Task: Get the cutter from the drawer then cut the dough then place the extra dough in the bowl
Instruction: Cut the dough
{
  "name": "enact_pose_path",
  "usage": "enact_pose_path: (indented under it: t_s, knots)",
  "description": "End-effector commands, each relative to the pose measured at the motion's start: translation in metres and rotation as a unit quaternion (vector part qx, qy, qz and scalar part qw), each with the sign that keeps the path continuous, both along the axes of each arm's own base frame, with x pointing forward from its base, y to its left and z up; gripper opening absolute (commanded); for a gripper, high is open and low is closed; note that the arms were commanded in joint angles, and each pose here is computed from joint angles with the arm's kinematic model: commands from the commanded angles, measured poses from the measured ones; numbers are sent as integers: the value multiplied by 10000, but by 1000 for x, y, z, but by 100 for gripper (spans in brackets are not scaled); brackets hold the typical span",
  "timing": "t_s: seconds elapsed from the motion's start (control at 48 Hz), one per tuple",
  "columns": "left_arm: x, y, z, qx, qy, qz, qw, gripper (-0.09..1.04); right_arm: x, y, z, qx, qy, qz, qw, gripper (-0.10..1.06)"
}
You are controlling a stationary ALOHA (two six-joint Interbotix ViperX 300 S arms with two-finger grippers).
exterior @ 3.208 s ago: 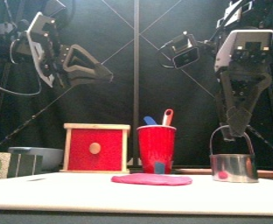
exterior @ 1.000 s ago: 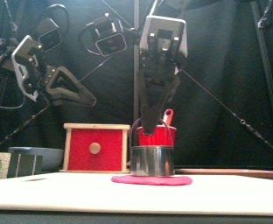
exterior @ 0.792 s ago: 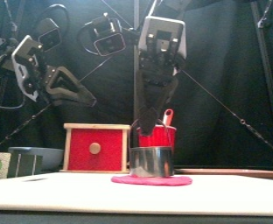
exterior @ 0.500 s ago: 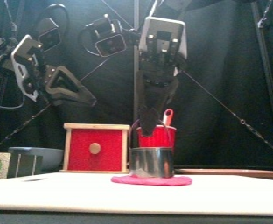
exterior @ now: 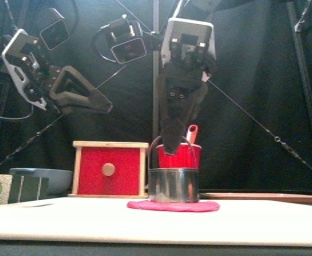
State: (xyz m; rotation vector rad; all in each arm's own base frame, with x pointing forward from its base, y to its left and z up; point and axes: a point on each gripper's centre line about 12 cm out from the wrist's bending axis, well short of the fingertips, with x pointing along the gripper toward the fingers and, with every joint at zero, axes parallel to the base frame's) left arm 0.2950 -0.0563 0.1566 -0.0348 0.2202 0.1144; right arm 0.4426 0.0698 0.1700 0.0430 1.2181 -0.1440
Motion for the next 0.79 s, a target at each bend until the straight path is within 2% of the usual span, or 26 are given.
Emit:
enact_pose_path:
  t_s: [0.021,0.083,0.208,0.312,0.417,0.562,0.604,0.729,0.792]
  knots:
    - [8,-4,10,-37,-183,-45,9998,39,0,-2,37,-28,-499,60,9987,78]
    - [10,-5,12,-12,-219,-64,9997,40,-2,-1,41,-172,-615,178,9978,78]
    - [14,-9,15,41,-290,-170,9994,48,-11,4,50,-252,-913,327,9950,78]
    - [18,-13,17,97,-342,-301,9989,59,-21,9,59,-118,-1309,381,9906,78]
    - [22,-16,19,143,-384,-382,9984,72,-29,13,66,124,-1757,409,9835,78]
    - [30,-20,22,160,-453,-425,9979,85,-50,14,72,425,-2412,558,9679,78]
    - [32,-21,23,149,-473,-418,9979,86,-58,13,72,545,-2638,615,9611,78]
    - [37,-22,23,124,-483,-398,9980,87,-77,13,63,907,-3145,797,9416,78]
    - [39,-22,23,105,-491,-370,9981,87,-83,5,59,1031,-3343,750,9338,78]
